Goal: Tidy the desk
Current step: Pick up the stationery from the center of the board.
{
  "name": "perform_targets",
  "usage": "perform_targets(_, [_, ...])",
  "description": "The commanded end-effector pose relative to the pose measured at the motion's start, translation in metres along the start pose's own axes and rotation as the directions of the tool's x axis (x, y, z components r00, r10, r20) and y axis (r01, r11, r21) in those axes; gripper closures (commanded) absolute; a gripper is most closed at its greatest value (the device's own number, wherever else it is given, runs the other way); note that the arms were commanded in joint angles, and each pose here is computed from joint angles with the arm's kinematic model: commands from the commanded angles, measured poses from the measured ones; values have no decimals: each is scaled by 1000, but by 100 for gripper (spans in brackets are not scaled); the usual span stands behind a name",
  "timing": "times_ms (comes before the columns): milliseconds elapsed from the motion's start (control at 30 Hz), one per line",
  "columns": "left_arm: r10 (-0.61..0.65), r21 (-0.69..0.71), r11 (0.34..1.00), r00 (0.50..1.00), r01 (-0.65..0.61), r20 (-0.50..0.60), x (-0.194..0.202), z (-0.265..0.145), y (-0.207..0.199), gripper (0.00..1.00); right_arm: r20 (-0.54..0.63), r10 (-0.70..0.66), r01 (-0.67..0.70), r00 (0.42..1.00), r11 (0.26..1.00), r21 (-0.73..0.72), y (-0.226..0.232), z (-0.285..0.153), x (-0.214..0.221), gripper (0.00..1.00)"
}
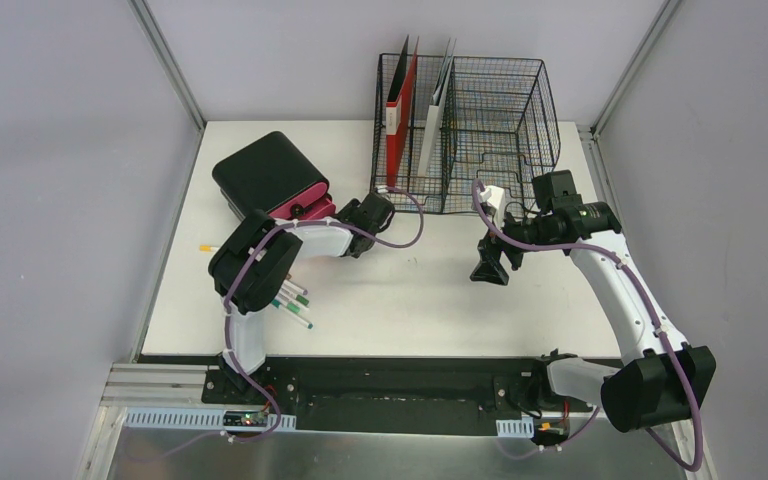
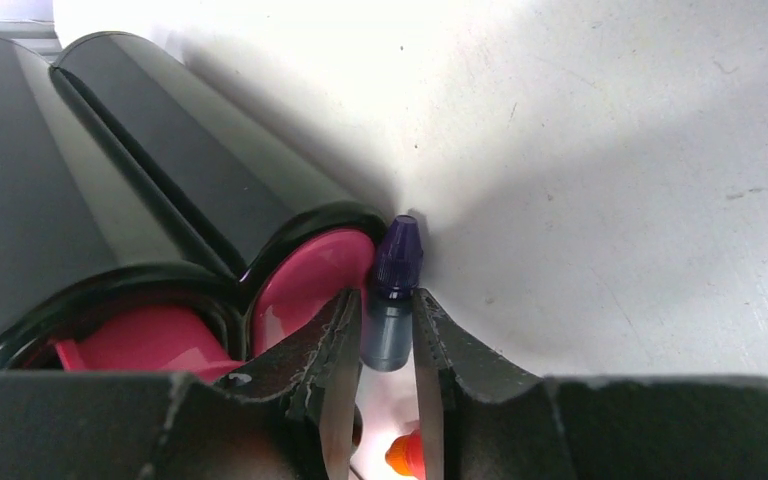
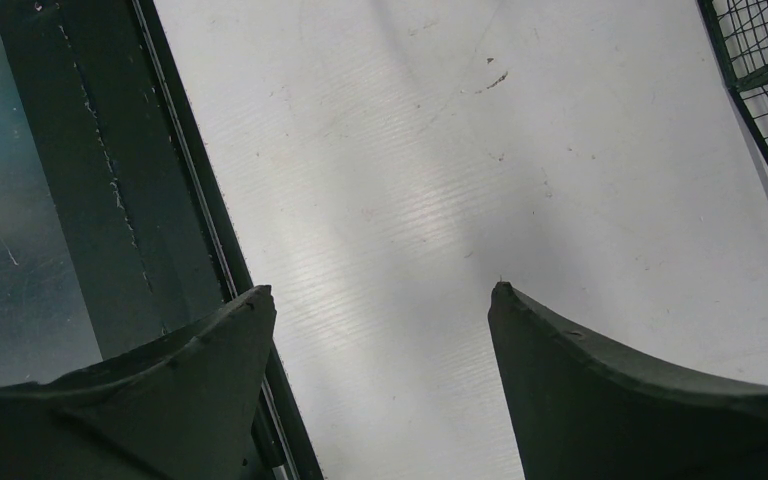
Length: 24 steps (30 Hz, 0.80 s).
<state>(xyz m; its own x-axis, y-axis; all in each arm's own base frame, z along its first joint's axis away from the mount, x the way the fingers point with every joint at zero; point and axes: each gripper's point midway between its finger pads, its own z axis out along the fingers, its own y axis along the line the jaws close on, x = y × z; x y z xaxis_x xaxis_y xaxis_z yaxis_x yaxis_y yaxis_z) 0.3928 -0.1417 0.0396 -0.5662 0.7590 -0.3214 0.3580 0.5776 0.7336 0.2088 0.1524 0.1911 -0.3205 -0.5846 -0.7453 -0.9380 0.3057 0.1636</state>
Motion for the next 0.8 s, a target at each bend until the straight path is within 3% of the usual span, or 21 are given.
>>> perform_targets(0, [-23,39,999,1000,23,-7,4,8,-3,75,22,-42,42,999,999,15,-2,-4,-6,18])
perform_targets(300, [-45,140,989,999,48,-28,10,7,-17,77,19,-41,41,999,999,15,-2,-4,-5,19])
perform_targets(767, [-97,439,894,995,86,3,1,-39,-63,81,18,-42,42,999,999,16,-2,-3,-5,19])
